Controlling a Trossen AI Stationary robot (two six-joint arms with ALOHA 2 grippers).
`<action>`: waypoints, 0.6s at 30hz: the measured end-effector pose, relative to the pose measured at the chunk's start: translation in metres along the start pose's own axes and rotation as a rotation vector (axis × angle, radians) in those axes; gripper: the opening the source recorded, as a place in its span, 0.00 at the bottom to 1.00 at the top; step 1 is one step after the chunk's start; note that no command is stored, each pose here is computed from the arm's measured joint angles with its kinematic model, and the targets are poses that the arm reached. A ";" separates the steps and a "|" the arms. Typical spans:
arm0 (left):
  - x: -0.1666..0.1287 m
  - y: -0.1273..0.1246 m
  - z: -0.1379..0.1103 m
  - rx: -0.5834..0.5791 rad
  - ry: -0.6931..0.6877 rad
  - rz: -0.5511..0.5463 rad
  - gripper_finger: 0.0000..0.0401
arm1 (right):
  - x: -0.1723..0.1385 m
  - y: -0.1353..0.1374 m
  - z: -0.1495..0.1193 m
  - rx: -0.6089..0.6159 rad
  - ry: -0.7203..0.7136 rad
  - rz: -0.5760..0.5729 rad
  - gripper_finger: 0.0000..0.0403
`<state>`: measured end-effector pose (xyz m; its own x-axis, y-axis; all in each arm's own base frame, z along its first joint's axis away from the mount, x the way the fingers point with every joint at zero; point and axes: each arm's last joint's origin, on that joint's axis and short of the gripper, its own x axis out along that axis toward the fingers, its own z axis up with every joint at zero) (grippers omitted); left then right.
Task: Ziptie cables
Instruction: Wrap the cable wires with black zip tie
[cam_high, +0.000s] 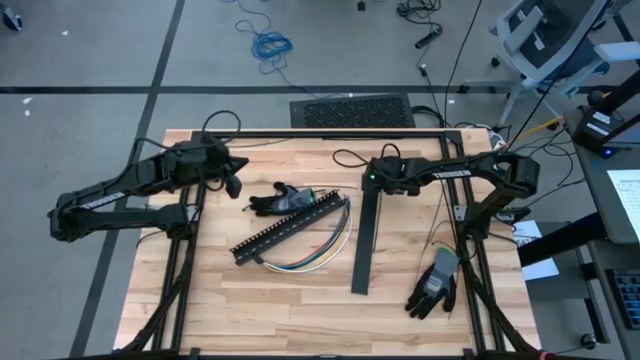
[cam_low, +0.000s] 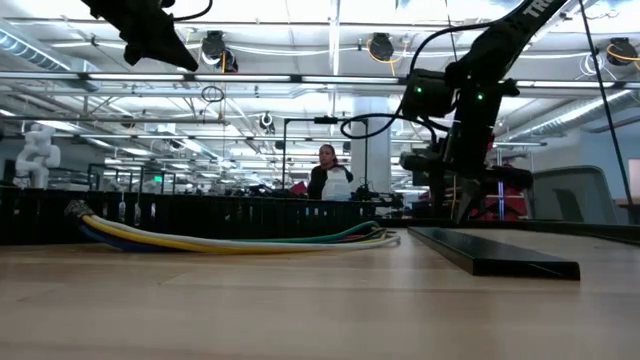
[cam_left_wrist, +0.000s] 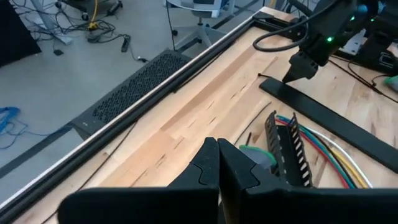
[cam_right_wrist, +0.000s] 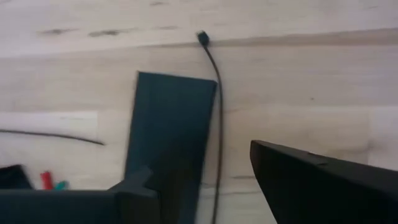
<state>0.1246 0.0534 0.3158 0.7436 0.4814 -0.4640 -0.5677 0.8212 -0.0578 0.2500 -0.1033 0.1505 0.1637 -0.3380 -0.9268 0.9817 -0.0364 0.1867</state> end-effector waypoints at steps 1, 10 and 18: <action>0.000 0.000 0.000 0.013 0.000 0.001 0.00 | 0.000 -0.001 0.000 -0.005 0.005 -0.012 0.40; 0.000 0.000 0.000 0.019 -0.001 0.005 0.00 | 0.003 -0.001 0.000 -0.031 -0.010 -0.026 0.31; 0.000 0.000 0.000 0.014 -0.001 0.006 0.00 | 0.016 0.002 -0.003 -0.062 0.006 -0.050 0.30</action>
<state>0.1245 0.0536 0.3158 0.7405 0.4871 -0.4631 -0.5676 0.8222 -0.0429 0.2547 -0.1058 0.1344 0.1150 -0.3320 -0.9363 0.9928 0.0057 0.1199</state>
